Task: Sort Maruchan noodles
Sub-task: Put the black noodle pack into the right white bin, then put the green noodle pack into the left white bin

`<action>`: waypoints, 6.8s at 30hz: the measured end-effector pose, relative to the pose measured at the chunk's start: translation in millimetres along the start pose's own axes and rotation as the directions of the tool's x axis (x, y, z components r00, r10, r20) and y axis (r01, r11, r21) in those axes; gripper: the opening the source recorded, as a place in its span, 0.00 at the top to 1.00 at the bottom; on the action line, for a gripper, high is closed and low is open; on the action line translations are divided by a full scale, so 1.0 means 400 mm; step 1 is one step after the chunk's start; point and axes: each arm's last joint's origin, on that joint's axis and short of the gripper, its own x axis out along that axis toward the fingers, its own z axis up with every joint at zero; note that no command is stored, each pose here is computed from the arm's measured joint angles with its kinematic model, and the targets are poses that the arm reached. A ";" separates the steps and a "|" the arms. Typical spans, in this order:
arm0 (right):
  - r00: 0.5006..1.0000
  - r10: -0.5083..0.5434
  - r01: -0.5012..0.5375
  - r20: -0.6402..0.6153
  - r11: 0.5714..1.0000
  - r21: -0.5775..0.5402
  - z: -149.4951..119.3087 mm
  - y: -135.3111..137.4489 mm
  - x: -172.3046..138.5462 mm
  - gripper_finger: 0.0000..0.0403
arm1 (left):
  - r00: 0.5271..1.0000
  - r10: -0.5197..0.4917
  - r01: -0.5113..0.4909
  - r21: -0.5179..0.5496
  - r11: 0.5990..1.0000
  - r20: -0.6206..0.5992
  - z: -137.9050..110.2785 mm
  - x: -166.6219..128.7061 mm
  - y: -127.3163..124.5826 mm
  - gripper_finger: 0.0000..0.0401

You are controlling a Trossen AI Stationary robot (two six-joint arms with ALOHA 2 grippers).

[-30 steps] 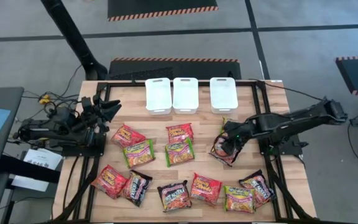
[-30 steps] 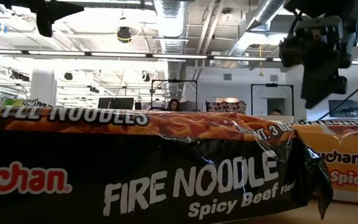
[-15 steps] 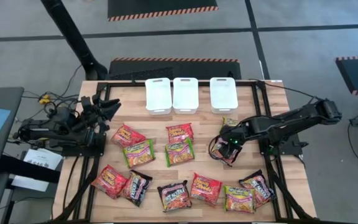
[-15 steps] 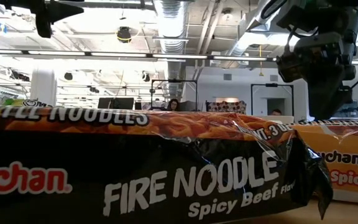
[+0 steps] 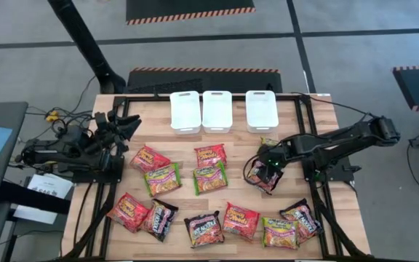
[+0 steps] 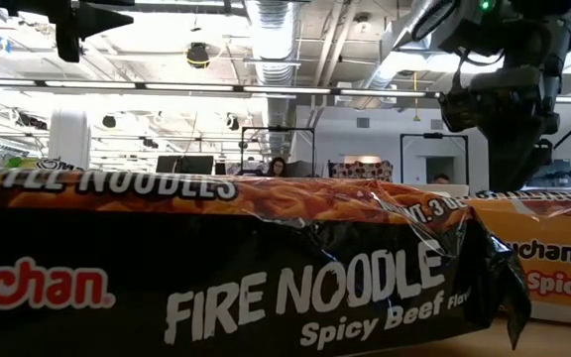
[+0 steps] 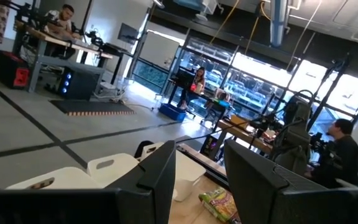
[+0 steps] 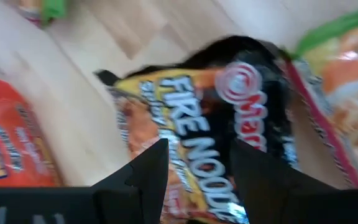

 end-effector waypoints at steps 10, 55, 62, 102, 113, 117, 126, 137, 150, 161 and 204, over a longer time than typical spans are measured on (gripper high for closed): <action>0.999 -0.001 0.000 -0.044 1.000 -0.019 -0.017 0.006 0.001 0.51 | 1.000 0.001 -0.001 0.000 1.000 0.000 0.000 0.000 0.000 0.69; 0.994 -0.099 0.093 -0.037 0.985 -0.142 0.063 0.150 0.010 0.99 | 1.000 0.004 -0.004 0.015 1.000 0.000 0.000 0.000 0.000 0.69; 0.991 -0.136 0.135 0.008 0.972 -0.191 0.090 0.184 -0.053 0.99 | 1.000 0.005 -0.005 0.016 1.000 0.000 0.000 0.000 0.000 0.69; 0.709 -0.627 0.692 0.322 0.532 -0.487 0.475 -0.224 -0.346 0.99 | 0.962 0.268 -0.273 0.099 0.957 0.054 0.000 -0.003 0.021 0.69; 0.738 -0.622 0.635 0.261 0.509 -0.581 0.539 -0.314 -0.273 0.99 | 0.941 0.331 -0.336 0.092 0.937 0.072 0.001 -0.004 0.025 0.69; 0.745 -0.630 0.604 0.221 0.496 -0.624 0.555 -0.327 -0.230 0.99 | 0.941 0.331 -0.336 0.091 0.937 0.072 0.001 -0.004 0.025 0.69; 0.748 -0.644 0.555 0.157 0.478 -0.681 0.571 -0.345 -0.169 0.99 | 0.941 0.330 -0.336 0.089 0.938 0.072 0.001 -0.004 0.025 0.69; 0.746 -0.644 0.565 0.170 0.476 -0.674 0.577 -0.345 -0.162 0.91 | 0.941 0.330 -0.336 0.087 0.938 0.072 0.001 -0.004 0.025 0.69; 0.743 -0.650 0.581 0.159 0.509 -0.635 0.576 -0.360 -0.167 0.77 | 0.941 0.330 -0.336 0.087 0.938 0.072 0.001 -0.004 0.025 0.69; 0.712 -0.683 0.618 0.162 0.500 -0.607 0.577 -0.363 -0.170 0.61 | 0.941 0.329 -0.335 0.088 0.938 0.072 0.001 -0.004 0.025 0.69; 0.731 -0.663 0.678 0.162 0.678 -0.283 0.577 -0.147 -0.315 0.55 | 0.986 0.164 -0.165 0.109 0.980 0.015 -0.005 -0.001 0.014 0.66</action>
